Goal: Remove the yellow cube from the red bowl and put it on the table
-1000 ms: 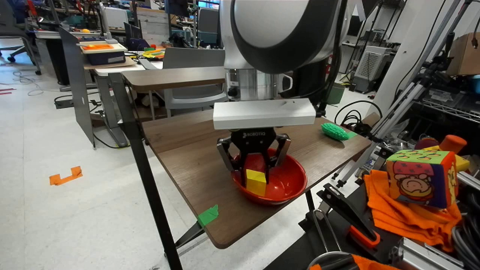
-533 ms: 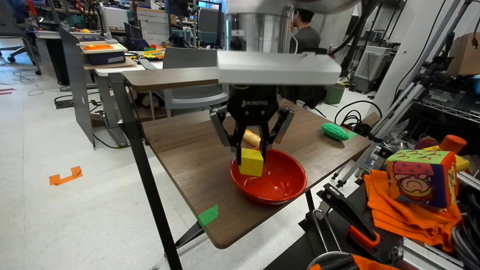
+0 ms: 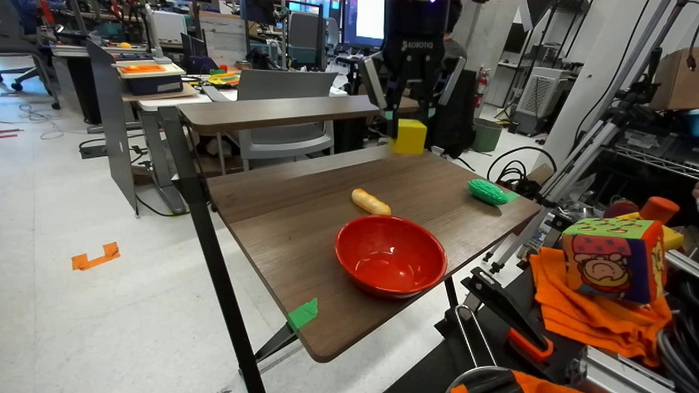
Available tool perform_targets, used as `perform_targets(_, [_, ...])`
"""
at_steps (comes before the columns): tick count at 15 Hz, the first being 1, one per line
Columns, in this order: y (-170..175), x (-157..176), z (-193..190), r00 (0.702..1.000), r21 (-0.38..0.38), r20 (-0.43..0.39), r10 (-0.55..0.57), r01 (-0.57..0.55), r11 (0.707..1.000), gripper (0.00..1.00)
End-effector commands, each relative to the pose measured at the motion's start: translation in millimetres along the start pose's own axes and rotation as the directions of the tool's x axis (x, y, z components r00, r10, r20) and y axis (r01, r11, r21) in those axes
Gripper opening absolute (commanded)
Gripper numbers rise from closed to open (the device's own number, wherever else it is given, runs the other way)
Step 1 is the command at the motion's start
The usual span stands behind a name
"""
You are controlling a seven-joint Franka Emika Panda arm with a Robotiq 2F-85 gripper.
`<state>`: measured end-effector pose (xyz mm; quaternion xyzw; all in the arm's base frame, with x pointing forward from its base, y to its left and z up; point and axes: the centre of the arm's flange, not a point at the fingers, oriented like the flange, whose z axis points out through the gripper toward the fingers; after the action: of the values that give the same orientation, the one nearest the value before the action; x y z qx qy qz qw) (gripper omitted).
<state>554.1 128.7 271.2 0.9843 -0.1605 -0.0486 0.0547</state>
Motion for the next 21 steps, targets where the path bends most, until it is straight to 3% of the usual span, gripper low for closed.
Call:
perform_targets(1, [36.7,74.7,-7.8,1.0,-0.071,0.007,-0.029,0.029,0.997,0.17])
perform_targets(4, [82.6,125.6,2.0,1.0,-0.107,0.015,-0.026,0.028,0.994,0.17])
perform_targets(10, [139.2,191.6,81.3,0.996,-0.164,0.086,-0.016,0.03,0.986,0.17])
perform_targets(16, [122.4,213.5,157.7,0.99,-0.24,0.137,-0.022,0.055,0.969,0.17])
perform_targets(21, [92.8,218.5,163.8,0.991,-0.243,0.115,-0.069,0.096,0.965,0.17])
